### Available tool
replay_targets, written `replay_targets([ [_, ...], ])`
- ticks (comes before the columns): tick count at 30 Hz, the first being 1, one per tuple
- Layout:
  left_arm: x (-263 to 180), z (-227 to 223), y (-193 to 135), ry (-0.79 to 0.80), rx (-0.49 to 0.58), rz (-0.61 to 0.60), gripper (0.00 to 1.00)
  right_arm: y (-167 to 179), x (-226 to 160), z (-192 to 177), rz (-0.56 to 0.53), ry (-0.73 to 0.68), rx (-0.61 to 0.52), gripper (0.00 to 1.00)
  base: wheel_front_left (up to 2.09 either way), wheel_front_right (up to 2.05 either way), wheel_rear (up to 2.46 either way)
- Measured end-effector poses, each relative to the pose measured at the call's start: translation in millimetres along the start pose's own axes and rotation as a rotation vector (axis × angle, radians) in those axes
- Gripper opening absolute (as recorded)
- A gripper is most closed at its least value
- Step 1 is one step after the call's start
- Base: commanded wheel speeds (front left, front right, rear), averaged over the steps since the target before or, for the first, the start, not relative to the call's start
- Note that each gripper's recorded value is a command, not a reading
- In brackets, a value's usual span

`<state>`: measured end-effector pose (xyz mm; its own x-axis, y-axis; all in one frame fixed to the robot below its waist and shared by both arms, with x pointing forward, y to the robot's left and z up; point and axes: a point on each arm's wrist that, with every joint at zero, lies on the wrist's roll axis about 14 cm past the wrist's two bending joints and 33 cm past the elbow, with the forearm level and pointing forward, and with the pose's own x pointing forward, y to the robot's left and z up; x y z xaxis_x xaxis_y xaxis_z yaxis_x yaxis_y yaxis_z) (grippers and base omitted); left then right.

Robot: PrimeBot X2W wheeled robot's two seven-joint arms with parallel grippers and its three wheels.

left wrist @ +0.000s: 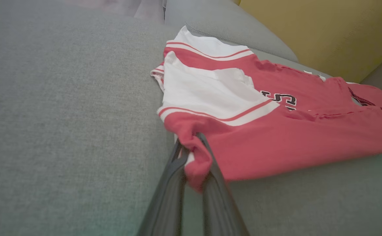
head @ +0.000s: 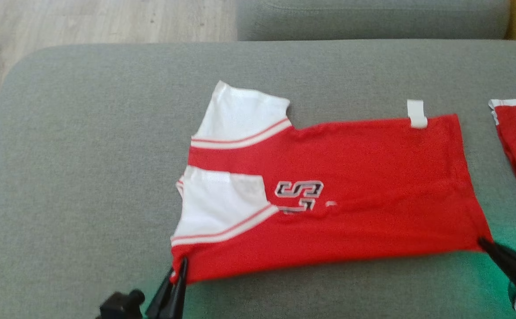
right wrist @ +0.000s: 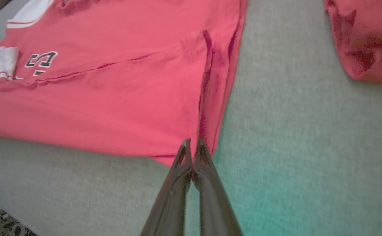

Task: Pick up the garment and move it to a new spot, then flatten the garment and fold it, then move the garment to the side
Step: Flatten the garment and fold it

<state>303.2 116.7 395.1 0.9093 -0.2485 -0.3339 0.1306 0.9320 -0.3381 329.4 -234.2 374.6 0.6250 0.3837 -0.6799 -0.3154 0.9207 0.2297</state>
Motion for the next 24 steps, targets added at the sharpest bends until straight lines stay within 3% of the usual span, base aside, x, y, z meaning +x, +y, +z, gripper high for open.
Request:
replay_targets([
  [12, -19, -8, 0, 0.044, 0.051, -0.008, 0.0, 7, -16, -49, -0.015, 0.08, 0.116, 0.0, 0.0, 0.0, 0.0],
  [13, -19, -10, 0, 0.056, 0.058, -0.01, 0.0, 7, -16, -51, -0.018, 0.078, 0.128, 0.15, 0.0, 0.0, 0.0],
  [14, -18, -11, 0, 0.062, 0.062, -0.014, 0.0, 7, -17, -52, -0.022, 0.075, 0.136, 0.79, 0.0, 0.0, 0.0],
  [15, -18, -12, -1, 0.074, 0.066, -0.019, 0.26, 6, -17, -53, -0.03, 0.071, 0.142, 1.0, 0.0, 0.0, 0.0],
  [17, -16, -15, -2, 0.097, 0.073, -0.027, 1.0, -1, -18, -50, -0.053, 0.048, 0.148, 1.0, 0.0, 0.0, 0.0],
  [24, 12, 25, -2, 0.055, 0.172, -0.085, 1.0, -19, -19, -10, -0.103, -0.138, 0.124, 1.0, 0.0, 0.0, 0.0],
])
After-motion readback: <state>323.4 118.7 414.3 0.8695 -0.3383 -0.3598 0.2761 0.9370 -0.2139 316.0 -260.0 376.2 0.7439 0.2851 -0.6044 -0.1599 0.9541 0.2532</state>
